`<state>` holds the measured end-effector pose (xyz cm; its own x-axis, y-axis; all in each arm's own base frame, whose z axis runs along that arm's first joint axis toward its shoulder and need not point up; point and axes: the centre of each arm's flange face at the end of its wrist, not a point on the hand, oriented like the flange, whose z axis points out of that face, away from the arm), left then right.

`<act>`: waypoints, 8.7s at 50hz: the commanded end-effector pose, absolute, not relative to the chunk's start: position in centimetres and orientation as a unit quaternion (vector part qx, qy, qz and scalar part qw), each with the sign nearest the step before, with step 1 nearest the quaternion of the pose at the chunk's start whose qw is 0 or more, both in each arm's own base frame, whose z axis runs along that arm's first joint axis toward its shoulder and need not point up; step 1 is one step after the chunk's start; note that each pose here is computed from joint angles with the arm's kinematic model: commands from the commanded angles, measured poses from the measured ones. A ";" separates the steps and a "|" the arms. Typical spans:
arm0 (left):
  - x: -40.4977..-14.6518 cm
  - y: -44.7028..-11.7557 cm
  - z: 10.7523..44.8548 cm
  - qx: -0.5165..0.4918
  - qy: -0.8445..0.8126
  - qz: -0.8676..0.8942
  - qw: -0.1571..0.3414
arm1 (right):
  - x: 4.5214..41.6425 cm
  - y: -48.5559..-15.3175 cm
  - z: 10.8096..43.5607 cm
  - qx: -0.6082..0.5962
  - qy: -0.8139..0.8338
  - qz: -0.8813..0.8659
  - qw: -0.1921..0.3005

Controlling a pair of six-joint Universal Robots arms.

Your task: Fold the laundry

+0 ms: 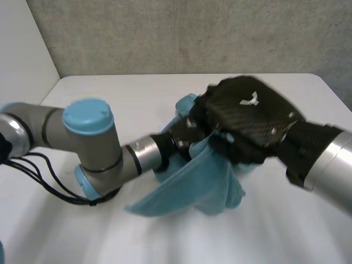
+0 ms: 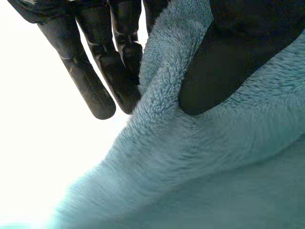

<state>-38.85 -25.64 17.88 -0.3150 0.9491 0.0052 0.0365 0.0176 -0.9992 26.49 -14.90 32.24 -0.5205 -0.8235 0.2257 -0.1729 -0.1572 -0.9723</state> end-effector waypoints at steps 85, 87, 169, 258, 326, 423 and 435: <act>-26.0 -19.4 22.1 -0.163 -0.732 0.652 0.111 | 35.1 -22.0 14.9 -0.094 0.845 -0.410 0.331; -26.1 -19.5 22.3 -0.162 -0.731 0.654 0.111 | 35.3 -22.0 15.1 -0.090 0.843 -0.412 0.333; -27.5 -21.2 29.7 -0.139 -0.641 0.746 0.114 | 38.2 -21.8 14.1 -0.062 0.836 -0.343 0.423; -30.2 -19.8 31.8 -0.098 -0.572 0.799 0.157 | 33.0 -29.5 32.7 -0.301 0.487 -0.819 -0.015; -36.9 -27.2 14.0 -0.523 -0.651 0.524 0.165 | 26.9 -26.9 16.3 -0.419 0.662 -0.621 0.022; -29.4 -29.2 23.3 -0.391 -0.595 0.691 -0.128 | 28.6 -31.5 25.9 -0.460 0.615 -0.626 -0.133; -28.0 -33.5 44.5 -0.123 -0.269 0.943 -0.153 | 30.0 -31.4 44.4 -0.194 0.310 -0.917 -0.158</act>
